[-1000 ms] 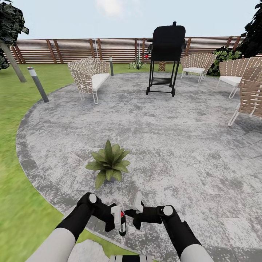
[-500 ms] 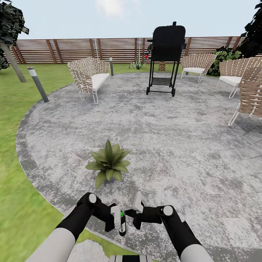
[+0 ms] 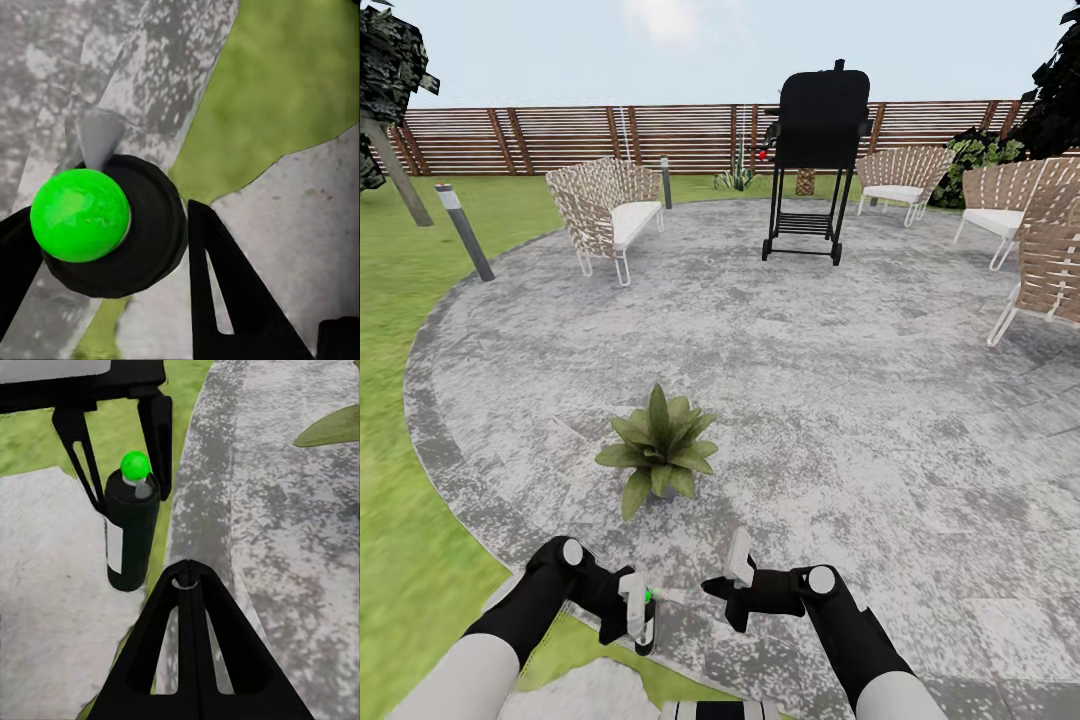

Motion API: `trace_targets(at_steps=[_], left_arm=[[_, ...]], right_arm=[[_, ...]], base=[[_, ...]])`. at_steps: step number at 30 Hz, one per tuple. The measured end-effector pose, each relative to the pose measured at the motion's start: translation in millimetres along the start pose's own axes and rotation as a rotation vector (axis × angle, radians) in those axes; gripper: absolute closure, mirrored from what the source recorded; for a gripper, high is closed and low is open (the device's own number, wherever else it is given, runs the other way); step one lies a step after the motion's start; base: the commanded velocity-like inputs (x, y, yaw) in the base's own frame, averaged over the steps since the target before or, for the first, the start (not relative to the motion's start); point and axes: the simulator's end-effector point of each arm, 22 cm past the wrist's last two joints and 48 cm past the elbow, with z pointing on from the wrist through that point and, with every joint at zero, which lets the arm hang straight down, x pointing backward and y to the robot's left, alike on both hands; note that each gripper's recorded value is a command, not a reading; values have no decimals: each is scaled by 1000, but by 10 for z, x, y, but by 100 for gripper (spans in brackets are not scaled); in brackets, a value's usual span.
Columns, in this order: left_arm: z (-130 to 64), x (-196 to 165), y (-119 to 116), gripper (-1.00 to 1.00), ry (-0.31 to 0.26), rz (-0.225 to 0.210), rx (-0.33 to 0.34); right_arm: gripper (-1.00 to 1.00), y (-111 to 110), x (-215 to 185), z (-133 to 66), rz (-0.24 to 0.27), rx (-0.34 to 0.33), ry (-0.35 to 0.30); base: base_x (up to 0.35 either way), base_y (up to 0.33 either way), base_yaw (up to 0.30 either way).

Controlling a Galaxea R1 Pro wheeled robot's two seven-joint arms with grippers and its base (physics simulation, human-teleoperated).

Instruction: Pick up the pesticide atomizer in the garden and spray insectifuge to fully cover both potted plants in the garden.

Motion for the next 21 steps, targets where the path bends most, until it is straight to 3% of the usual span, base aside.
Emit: trace_targets(at_steps=[7,8,12,17,19,21], left_arm=[[-323,569,146,100,75,-43,-40],[-392,671,170,100,89,-51,-47],[-595,882,272,100,95,-95,-82],[-704,960,319,100,93,-126,-95],[-725,973,345,100,96,-137,-104],[-780,1003,404,100,85,-193,-131]], right_arm=[[100,1,15,-1,0,0,5],[-100,1,15,-2,0,-1,5],[-100,2,26,-6,0,-1,6],[-100,-142,227,-186,-1,30,42],[-100,-388,425,-390,-7,107,79],[-100,-753,702,-668,17,254,119]], base=[[0,0,0],[0,0,0],[0,0,0],[0,0,0],[0,0,0],[0,0,0]])
